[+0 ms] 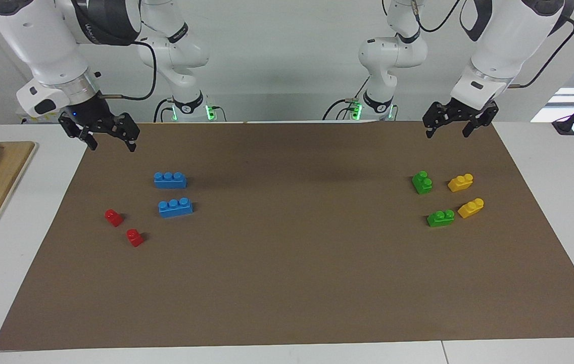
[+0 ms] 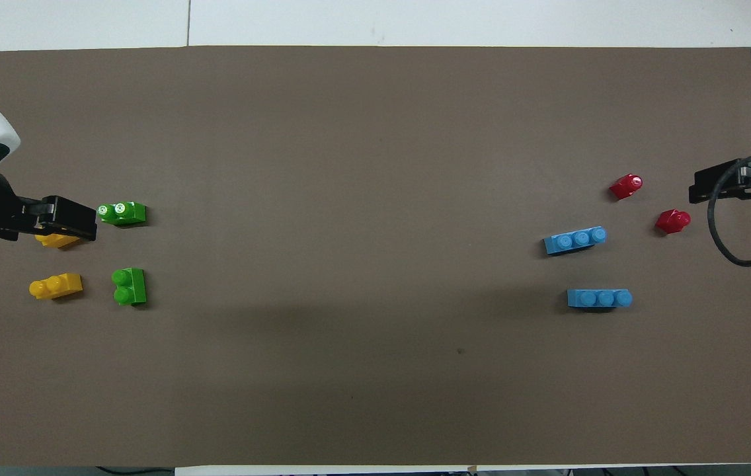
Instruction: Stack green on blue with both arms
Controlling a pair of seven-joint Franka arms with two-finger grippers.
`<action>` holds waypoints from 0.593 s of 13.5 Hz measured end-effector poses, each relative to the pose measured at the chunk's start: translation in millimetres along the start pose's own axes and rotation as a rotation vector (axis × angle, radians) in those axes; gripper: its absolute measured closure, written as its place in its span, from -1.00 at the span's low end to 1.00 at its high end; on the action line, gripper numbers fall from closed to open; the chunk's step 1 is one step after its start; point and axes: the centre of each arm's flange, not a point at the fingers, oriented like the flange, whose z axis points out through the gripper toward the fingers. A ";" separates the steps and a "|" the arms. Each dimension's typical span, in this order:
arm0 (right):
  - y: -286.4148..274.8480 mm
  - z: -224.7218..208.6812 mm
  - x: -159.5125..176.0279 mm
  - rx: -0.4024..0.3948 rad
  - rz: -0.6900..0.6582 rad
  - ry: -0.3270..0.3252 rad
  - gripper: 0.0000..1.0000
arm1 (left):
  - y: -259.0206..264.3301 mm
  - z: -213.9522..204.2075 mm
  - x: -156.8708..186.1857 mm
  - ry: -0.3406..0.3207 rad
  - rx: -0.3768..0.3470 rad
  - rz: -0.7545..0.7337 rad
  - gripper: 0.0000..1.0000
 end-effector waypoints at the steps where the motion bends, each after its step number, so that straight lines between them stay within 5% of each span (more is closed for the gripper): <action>1: 0.9 0.4 -0.3 0.000 0.002 -0.002 -1.00 | -1.2 1.0 -3.0 -0.016 0.001 -0.004 -1.00; 4: 2.8 1.3 -0.3 0.000 0.078 -0.004 -1.00 | -17.2 0.3 -6.1 -0.022 -0.001 -0.046 -1.00; 8: -3.4 3.6 -0.5 0.007 0.493 -0.009 -1.00 | -37.7 11.9 -7.9 -0.031 -0.004 -0.090 -1.00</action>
